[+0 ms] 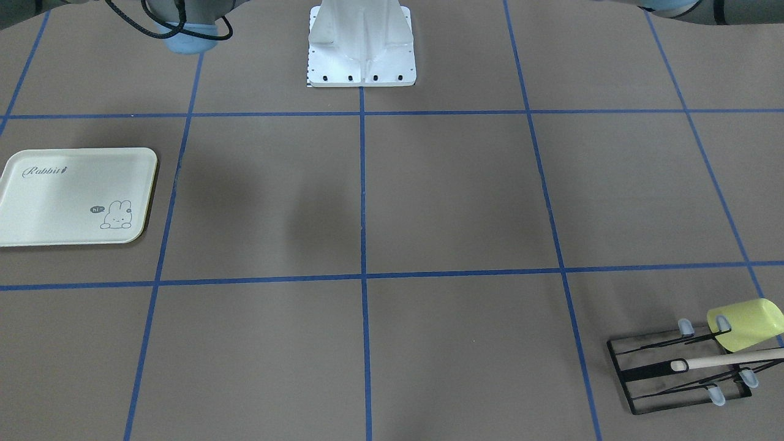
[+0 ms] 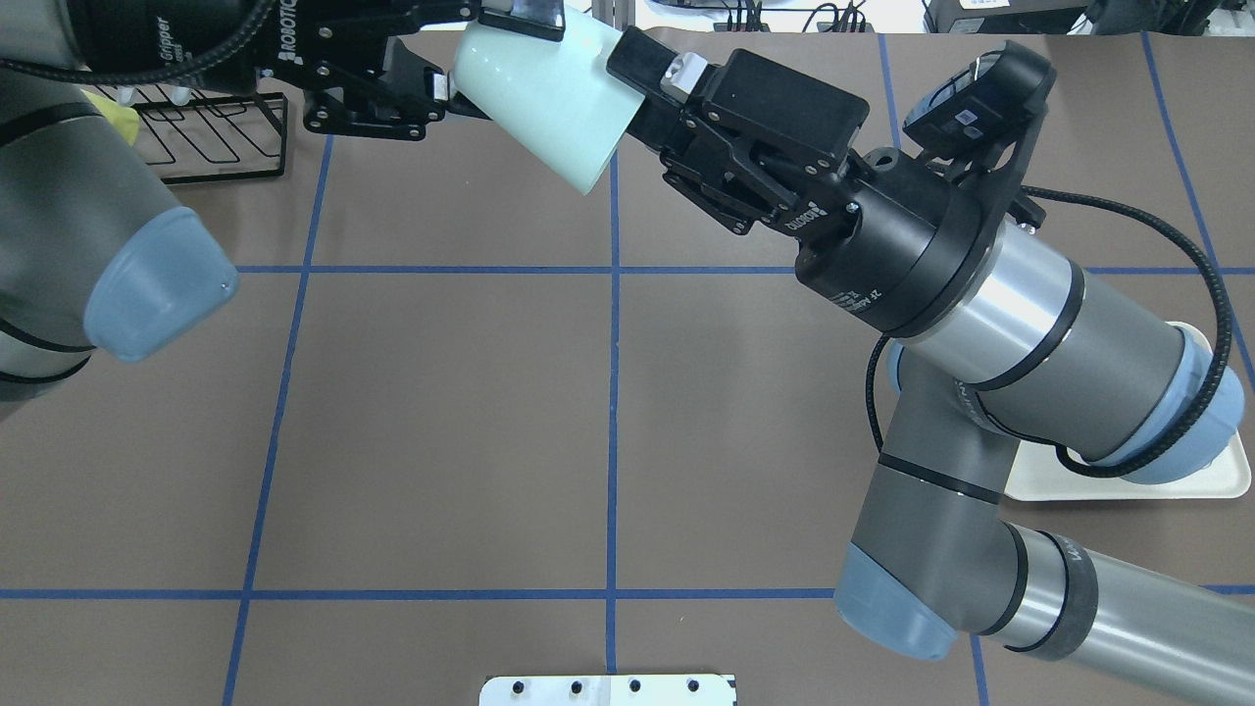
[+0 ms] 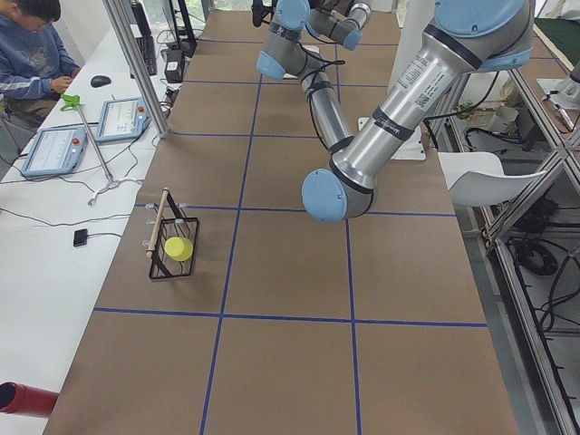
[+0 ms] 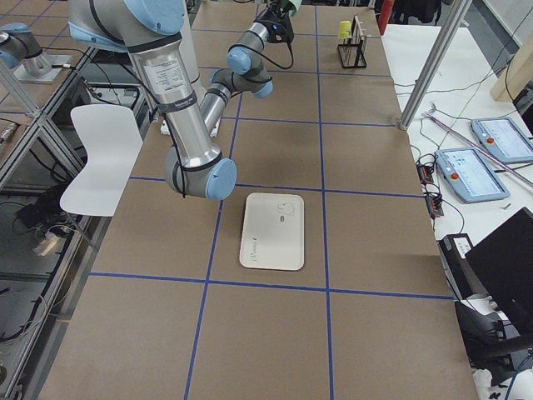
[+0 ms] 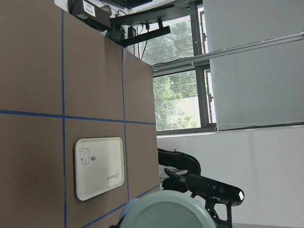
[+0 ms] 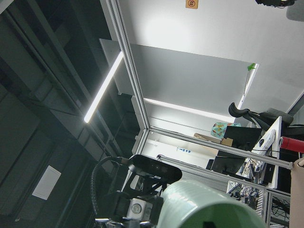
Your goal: Left arm grabs green cup and hands to right arm on tray
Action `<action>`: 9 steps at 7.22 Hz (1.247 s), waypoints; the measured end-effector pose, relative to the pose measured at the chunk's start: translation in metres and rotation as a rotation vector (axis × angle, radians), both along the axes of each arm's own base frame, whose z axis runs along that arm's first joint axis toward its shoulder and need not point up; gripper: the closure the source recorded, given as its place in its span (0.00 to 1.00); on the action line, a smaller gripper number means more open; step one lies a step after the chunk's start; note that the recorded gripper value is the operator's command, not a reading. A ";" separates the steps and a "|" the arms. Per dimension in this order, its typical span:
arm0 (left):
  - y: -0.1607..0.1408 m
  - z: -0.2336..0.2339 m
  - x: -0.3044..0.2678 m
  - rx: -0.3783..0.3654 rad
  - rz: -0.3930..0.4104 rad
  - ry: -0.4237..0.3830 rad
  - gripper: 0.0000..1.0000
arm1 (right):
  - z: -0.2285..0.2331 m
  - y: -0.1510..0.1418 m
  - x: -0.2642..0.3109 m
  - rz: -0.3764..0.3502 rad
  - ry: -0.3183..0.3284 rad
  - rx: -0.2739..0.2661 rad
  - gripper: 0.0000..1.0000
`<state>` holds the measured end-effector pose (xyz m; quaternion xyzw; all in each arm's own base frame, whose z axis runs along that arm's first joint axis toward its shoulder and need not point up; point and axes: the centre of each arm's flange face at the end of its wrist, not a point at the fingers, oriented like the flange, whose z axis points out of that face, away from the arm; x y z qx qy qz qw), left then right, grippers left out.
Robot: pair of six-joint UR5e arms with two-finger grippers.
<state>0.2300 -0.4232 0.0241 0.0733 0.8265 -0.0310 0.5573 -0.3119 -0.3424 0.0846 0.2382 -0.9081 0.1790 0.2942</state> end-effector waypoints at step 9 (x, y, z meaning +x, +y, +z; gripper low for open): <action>-0.006 -0.006 0.004 0.034 -0.016 -0.008 0.00 | -0.003 0.004 0.005 -0.008 -0.004 0.004 1.00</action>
